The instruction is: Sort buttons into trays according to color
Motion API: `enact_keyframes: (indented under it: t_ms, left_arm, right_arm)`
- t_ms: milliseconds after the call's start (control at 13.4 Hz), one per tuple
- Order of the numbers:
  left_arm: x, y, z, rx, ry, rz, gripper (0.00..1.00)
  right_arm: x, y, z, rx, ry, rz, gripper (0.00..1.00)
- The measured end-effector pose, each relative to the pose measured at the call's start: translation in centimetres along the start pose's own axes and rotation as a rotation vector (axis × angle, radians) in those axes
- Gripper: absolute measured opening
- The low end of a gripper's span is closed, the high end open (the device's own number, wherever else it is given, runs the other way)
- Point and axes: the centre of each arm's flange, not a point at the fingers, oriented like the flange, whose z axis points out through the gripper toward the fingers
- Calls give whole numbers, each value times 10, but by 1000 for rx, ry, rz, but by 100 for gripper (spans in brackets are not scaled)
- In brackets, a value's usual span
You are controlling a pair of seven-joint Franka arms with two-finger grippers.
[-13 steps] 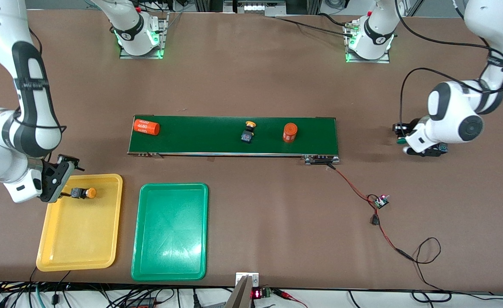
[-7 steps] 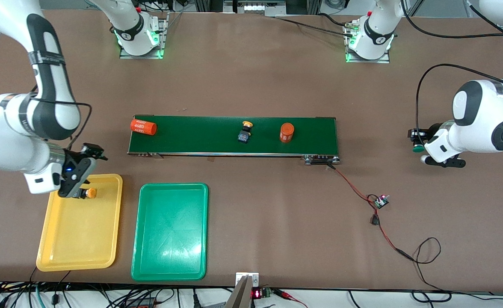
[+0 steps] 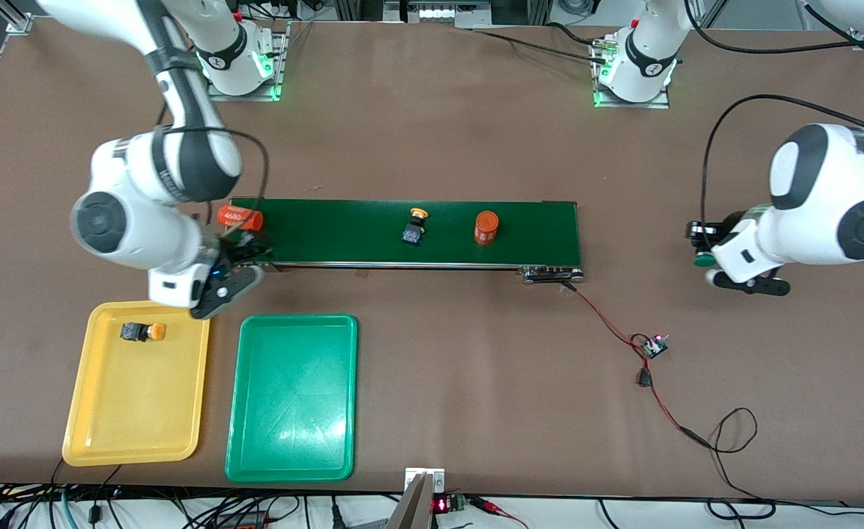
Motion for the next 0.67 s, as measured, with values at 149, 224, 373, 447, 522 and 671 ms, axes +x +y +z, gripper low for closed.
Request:
enact_keyframes:
  t_ms: [149,224,373,447,522,671]
  left_arm:
    - [1,27,0,-12,-3,-14,41]
    - [0,38,1,-48,-10,-28,41]
    - [1,55,8,-136,-33,-44,41]
    - [3,64,13,-168,-46,-42,41]
    - [5,75,17,-192,-55,-40,41]
    - [8,101,23,-212,-56,-61,41]
  right_arm:
    - [9,-58,8,-7,-21,141,100]
    - [13,-89,12,-14,-27,215,100]
    - [16,-141,22,-28,-36,339,100]
    - [16,-159,28,-34,-36,387,100]
    - [17,-171,35,-40,-35,433,100]
    - [23,-190,52,-43,-14,528,100]
